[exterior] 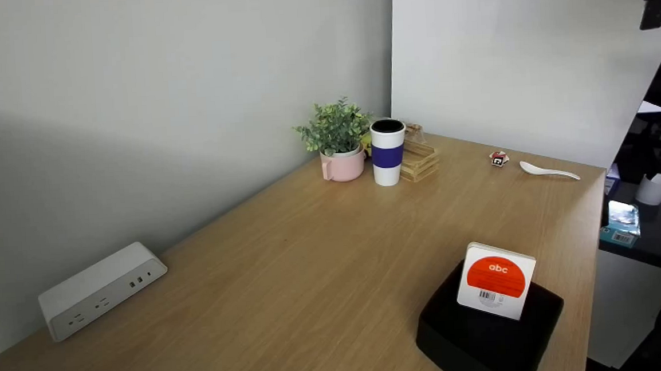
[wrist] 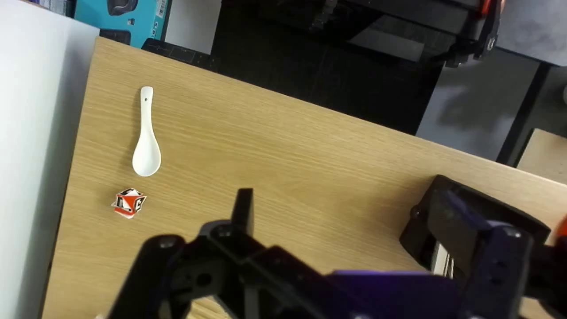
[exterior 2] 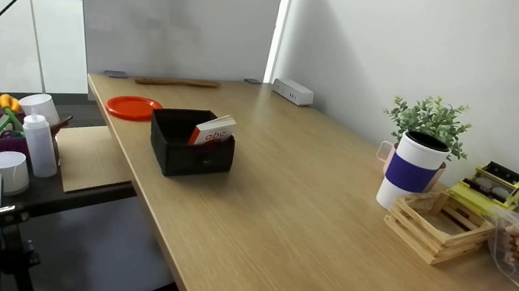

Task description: Put the alphabet booklet on the table

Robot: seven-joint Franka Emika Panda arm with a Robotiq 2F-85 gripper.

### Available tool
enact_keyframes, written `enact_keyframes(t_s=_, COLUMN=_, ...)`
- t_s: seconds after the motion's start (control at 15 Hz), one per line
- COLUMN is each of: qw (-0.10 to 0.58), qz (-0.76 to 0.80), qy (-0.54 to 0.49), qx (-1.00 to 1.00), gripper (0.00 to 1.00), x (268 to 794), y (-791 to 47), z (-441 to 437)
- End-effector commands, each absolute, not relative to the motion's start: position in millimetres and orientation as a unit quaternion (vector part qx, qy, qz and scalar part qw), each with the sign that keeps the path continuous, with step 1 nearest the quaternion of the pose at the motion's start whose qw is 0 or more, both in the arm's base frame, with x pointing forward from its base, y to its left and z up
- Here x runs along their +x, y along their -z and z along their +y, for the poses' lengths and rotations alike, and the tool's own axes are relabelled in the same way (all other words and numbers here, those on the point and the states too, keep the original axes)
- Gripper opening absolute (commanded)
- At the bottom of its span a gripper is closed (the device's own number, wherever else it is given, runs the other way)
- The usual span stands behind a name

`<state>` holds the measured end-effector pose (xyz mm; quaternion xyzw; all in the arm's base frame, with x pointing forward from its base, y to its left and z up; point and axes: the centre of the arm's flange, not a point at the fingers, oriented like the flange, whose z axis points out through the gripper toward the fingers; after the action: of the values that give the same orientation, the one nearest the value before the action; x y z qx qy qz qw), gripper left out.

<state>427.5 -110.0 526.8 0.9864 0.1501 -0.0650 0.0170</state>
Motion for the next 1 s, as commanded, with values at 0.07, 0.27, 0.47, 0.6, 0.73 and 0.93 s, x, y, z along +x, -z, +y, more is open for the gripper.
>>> enact_keyframes(t_s=0.07, qw=0.021, qz=0.201, qy=0.136, qx=0.970, gripper=1.00, x=470, y=-521, z=-93)
enact_keyframes(t_s=0.27, qw=0.013, qz=0.234, qy=0.175, qx=0.956, gripper=1.00, x=481, y=-513, z=-84)
enact_keyframes(t_s=0.47, qw=-0.011, qz=0.290, qy=0.220, qx=0.931, gripper=1.00, x=488, y=-505, z=-76)
enact_keyframes(t_s=0.6, qw=-0.018, qz=0.318, qy=0.258, qx=0.912, gripper=1.00, x=486, y=-502, z=-75)
enact_keyframes(t_s=0.73, qw=-0.021, qz=0.295, qy=0.227, qx=0.928, gripper=1.00, x=476, y=-495, z=-71)
enact_keyframes(t_s=0.93, qw=-0.021, qz=0.294, qy=0.226, qx=0.928, gripper=1.00, x=476, y=-496, z=-72)
